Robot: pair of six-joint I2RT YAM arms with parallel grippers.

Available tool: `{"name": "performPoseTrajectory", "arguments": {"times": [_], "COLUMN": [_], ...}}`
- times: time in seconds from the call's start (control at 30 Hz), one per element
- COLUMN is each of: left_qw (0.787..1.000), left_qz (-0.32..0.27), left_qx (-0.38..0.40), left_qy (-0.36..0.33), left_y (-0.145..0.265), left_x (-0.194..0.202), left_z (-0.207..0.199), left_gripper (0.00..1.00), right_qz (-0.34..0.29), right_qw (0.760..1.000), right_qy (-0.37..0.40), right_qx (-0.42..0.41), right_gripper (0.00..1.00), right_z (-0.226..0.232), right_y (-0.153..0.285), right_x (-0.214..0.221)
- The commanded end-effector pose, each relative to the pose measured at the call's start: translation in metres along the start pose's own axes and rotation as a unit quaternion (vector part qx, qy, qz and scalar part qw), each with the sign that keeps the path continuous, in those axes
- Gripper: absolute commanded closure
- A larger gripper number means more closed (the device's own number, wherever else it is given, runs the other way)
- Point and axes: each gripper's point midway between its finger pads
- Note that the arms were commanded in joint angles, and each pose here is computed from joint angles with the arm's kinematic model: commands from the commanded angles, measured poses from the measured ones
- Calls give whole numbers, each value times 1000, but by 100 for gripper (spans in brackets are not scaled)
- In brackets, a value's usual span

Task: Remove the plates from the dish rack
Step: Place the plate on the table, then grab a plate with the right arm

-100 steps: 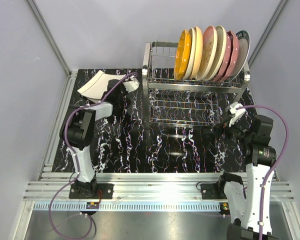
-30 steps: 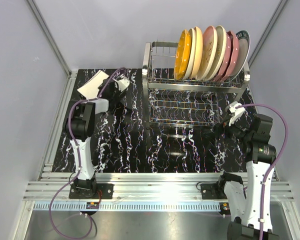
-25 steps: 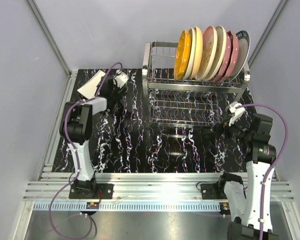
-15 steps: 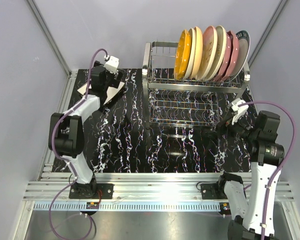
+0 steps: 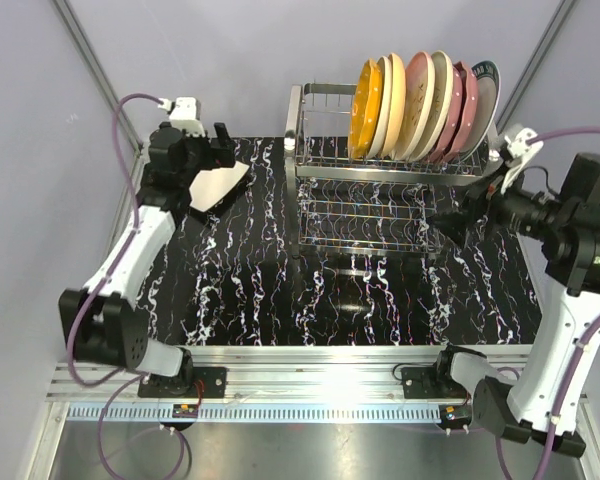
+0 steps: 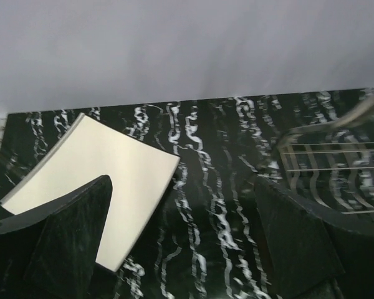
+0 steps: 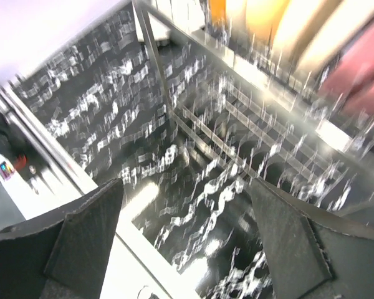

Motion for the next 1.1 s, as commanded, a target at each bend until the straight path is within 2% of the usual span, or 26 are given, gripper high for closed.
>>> {"name": "performPoseTrajectory", "arguments": {"times": [0.0,0.13,0.2,0.23,0.27,0.3,0.33,0.53,0.67,0.77,0.87,0.97,1.0,1.07], "left_qw": [994,993,994,995,996,996,997,997,996,996,994,991,990,986], "left_qz": [0,-29,-35,-19,-34,-25,-16,-23,-30,-30,-35,-54,-60,-81], "left_qx": [31,46,40,35,30,24,16,3,13,26,26,24,45,67], "left_qy": [105,106,94,91,82,78,76,70,79,81,99,124,123,130], "left_y": [44,100,119,126,142,148,153,192,208,214,219,226,229,235], "left_x": [-31,-37,-34,-20,-26,-18,-8,7,7,9,9,3,-1,-14], "left_z": [-20,-26,-24,-23,-21,-19,-17,-14,-18,-23,-25,-25,-32,-40], "left_gripper": [1,1,1,1,1,1,1,1,1,1,1,1,1,1], "right_qz": [-20,-47,-52,-59,-59,-66,-62,-81,-94,-88,-82,-96,-111,-132], "right_qw": [998,996,994,993,993,993,992,986,991,995,996,995,993,991], "right_qy": [-38,-21,-29,-21,-19,-12,-13,0,3,-4,2,20,27,27], "right_qx": [-48,-76,-95,-101,-100,-99,-106,-142,-97,-50,-24,2,14,24], "right_gripper": [11,11,11,11,11,10,1,0,0,5,6,4,0,0], "right_z": [25,36,43,41,39,40,40,53,39,20,14,11,11,8], "right_y": [6,0,-7,-12,-15,-16,-25,-44,-61,-79,-90,-92,-85,-86], "right_x": [-33,-79,-90,-100,-102,-110,-112,-132,-139,-139,-135,-136,-140,-145]}}
Point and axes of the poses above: each gripper's point midway between its finger pads, its own y axis back along the fingers, its own z axis along the line the jaws close on, x = y × z, and after that the axes turned 4 degrees about -y, right-handed
